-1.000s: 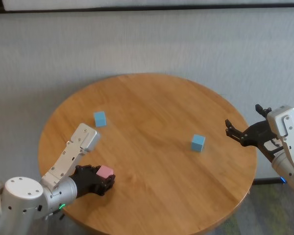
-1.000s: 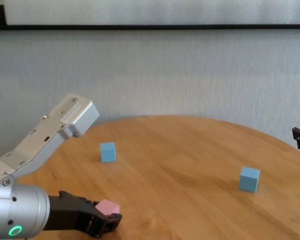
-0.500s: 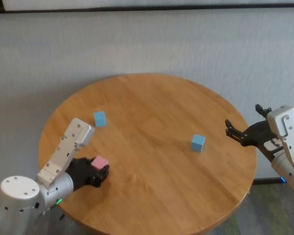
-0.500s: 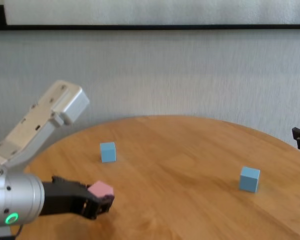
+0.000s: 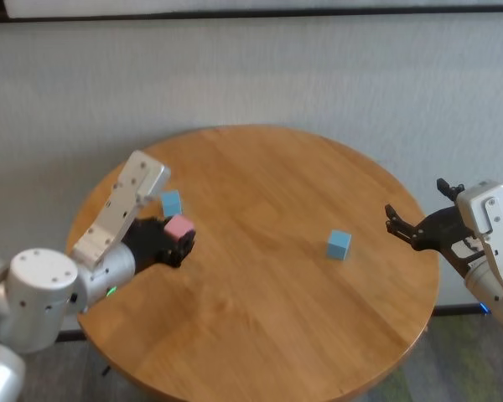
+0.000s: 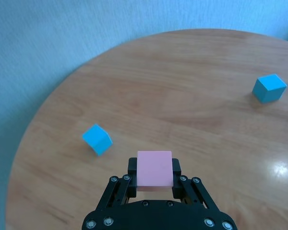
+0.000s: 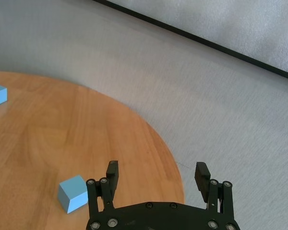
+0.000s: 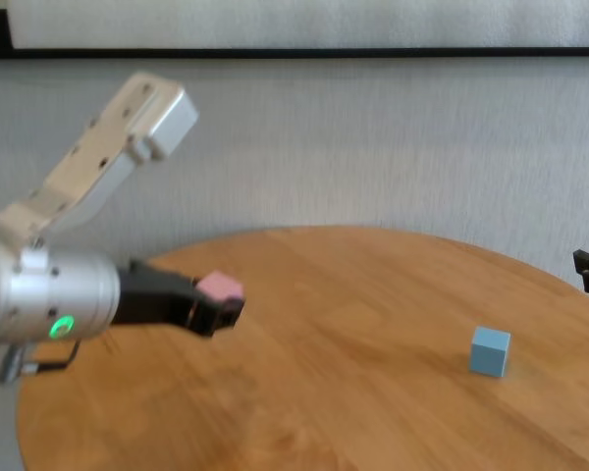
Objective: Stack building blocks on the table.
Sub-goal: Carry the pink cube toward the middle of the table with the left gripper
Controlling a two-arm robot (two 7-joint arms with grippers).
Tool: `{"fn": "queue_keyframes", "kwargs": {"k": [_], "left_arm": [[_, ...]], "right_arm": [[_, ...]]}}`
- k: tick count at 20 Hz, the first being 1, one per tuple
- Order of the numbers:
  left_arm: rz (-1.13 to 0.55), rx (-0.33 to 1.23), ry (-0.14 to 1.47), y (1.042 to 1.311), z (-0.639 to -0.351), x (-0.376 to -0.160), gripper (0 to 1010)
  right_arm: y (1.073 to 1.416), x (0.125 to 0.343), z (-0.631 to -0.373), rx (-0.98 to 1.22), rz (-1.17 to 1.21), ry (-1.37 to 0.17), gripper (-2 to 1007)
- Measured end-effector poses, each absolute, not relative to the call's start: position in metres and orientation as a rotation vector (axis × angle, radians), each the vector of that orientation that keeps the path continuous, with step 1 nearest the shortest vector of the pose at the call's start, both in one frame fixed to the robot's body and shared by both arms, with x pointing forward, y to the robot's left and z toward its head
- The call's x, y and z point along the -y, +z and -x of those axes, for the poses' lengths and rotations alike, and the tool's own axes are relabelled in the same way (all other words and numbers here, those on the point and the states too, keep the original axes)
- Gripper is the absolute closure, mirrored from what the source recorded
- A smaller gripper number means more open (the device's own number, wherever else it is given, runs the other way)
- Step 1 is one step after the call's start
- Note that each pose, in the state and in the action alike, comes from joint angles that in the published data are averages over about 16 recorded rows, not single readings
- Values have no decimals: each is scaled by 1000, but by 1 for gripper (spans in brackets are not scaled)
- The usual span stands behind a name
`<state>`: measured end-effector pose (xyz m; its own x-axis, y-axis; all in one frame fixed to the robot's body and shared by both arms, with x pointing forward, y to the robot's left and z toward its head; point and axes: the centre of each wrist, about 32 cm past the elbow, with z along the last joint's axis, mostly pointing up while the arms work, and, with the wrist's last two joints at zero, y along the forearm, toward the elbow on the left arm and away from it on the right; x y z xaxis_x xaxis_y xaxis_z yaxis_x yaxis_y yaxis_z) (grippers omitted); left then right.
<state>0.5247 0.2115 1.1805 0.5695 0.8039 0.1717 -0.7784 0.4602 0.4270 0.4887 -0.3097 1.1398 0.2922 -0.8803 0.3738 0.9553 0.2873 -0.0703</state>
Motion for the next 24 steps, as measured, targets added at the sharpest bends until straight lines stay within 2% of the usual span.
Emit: {"fn": "queue_keyframes", "kwargs": {"k": [7, 24], "left_arm": [[-514, -25, 933, 1187, -543, -197, 606], [-595, -48, 839, 1166, -558, -170, 606]], "right_arm": [[1140, 310, -489, 285, 304, -1248, 0], [1140, 310, -489, 285, 305, -1248, 0]]}}
